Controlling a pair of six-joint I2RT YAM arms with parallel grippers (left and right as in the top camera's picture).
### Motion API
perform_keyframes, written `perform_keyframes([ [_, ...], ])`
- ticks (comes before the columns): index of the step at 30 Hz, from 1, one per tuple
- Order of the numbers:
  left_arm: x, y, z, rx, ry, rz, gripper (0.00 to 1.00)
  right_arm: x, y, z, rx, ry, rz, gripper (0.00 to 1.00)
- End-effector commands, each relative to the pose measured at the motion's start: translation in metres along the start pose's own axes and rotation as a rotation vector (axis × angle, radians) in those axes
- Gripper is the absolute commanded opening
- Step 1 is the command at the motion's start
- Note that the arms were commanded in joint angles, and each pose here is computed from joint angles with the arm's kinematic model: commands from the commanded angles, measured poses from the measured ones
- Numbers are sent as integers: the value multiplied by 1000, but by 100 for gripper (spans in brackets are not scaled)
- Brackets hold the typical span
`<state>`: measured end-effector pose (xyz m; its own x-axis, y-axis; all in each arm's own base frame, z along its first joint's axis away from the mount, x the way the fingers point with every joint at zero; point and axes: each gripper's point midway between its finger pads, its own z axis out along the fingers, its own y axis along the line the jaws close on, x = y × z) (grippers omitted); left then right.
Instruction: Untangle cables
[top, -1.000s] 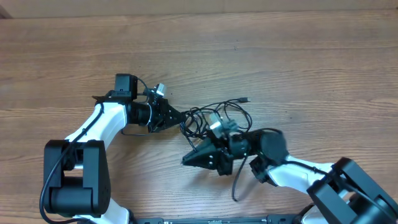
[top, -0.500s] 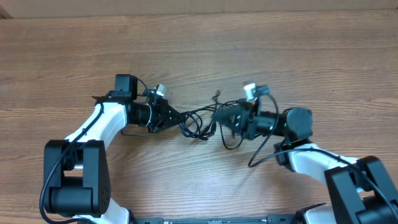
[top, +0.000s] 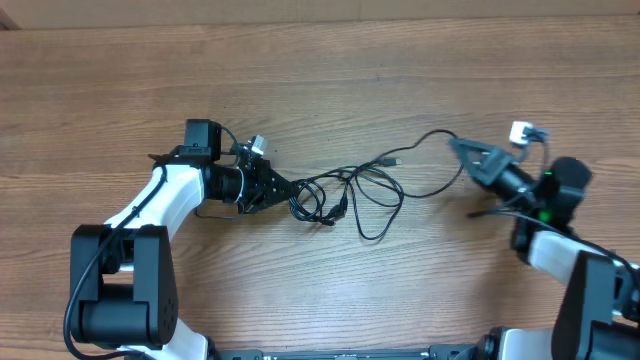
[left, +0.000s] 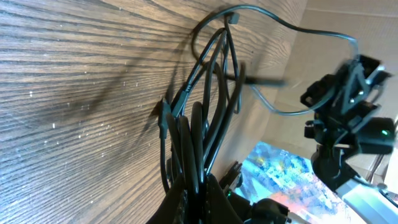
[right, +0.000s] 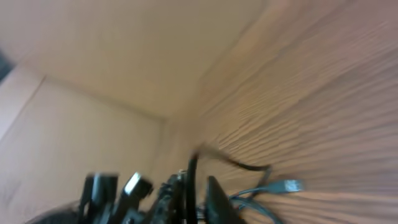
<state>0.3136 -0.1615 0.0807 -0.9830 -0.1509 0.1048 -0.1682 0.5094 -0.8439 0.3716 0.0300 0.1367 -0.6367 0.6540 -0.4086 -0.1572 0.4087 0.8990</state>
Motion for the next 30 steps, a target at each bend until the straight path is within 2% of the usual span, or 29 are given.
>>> perform_keyframes([
  [1, 0, -13, -4, 18, -10, 54, 4, -5, -2, -13, -11, 10, -47, 30],
  [3, -1, -13, -4, 20, -11, 50, 4, 0, -6, -17, -10, 32, -76, 40],
  [4, -1, -14, -4, 20, -13, 54, 4, 3, -11, -18, 3, 41, -65, 49],
  [5, -2, -14, -4, 21, -17, 62, 5, 6, -13, -18, 12, 50, -57, 68],
  [6, -2, -15, -5, 23, -20, 70, 5, 9, -16, -18, 19, 59, -54, 77],
  [9, -2, -21, -8, 27, -31, 111, 4, 17, -22, -18, 38, 83, -43, 91],
  [11, -1, -31, -14, 38, -49, 156, 4, 19, -24, -19, 44, 90, -29, 96],
  [16, 4, -83, -46, 69, -159, 389, 4, 23, -21, -19, 22, 112, -19, 100],
  [22, 31, -166, -105, 103, -379, 835, 4, 28, -15, -20, -16, 141, -16, 100],
  [26, 43, -185, -133, 27, -527, 928, 5, 31, -12, -20, -32, 155, -14, 100],
  [30, 59, -197, -146, 26, -577, 977, 4, 36, -9, -17, -44, 175, -10, 100],
])
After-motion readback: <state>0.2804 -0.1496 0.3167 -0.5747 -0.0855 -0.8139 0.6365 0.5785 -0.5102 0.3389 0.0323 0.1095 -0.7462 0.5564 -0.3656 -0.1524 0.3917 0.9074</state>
